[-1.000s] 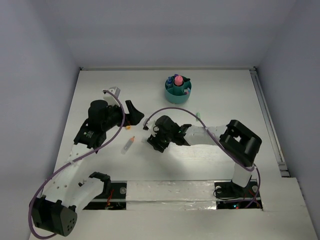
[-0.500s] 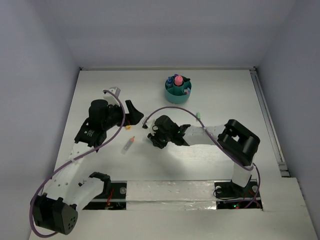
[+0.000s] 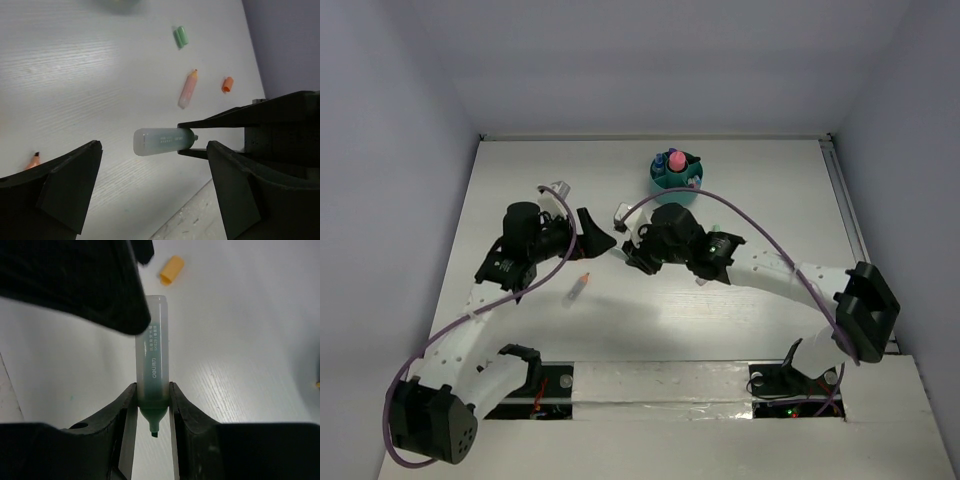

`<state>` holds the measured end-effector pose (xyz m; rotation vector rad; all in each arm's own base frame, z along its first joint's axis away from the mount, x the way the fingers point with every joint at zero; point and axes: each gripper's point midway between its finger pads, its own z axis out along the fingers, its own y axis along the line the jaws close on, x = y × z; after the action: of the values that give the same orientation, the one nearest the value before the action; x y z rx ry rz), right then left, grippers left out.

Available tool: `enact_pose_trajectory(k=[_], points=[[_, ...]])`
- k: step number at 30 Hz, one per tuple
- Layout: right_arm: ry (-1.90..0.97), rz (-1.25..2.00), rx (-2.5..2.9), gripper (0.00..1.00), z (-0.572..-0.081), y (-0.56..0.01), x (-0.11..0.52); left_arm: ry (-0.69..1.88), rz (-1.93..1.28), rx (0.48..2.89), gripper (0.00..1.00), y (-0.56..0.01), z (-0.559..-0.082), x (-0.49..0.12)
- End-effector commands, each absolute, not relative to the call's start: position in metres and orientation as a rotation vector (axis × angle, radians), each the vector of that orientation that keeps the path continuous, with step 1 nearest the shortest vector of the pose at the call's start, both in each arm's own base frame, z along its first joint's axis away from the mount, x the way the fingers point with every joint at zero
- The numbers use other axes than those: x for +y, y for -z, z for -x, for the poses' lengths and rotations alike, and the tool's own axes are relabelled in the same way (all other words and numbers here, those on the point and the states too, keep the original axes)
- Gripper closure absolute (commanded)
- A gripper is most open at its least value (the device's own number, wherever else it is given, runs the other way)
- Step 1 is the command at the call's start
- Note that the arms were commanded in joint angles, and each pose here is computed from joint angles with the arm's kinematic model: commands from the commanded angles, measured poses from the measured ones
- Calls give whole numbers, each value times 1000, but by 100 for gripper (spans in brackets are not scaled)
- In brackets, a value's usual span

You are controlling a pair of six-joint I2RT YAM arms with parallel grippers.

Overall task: Sort the stationery into containers
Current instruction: Pick up the pen from the center of the board.

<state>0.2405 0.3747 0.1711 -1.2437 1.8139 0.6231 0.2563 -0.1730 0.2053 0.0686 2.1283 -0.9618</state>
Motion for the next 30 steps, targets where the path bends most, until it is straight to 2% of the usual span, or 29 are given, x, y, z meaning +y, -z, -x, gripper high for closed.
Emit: enact_pose_trajectory(k=[1, 4, 15, 23, 30], points=[[-624, 1238, 1725, 89, -245, -206, 379, 1172, -109, 2120, 18, -206, -243, -194], [-632, 1220, 1690, 89, -246, -218, 380, 1218, -93, 2113, 20, -207, -244, -198], [-712, 1264, 1645, 89, -236, -225, 390, 1343, -107, 2070, 41, -207, -239, -209], [-712, 1247, 1624, 89, -237, -229, 390, 1388, -113, 2065, 68, -207, -238, -212], [-709, 1251, 1637, 89, -238, -221, 391, 1422, -117, 2026, 81, -210, -236, -215]])
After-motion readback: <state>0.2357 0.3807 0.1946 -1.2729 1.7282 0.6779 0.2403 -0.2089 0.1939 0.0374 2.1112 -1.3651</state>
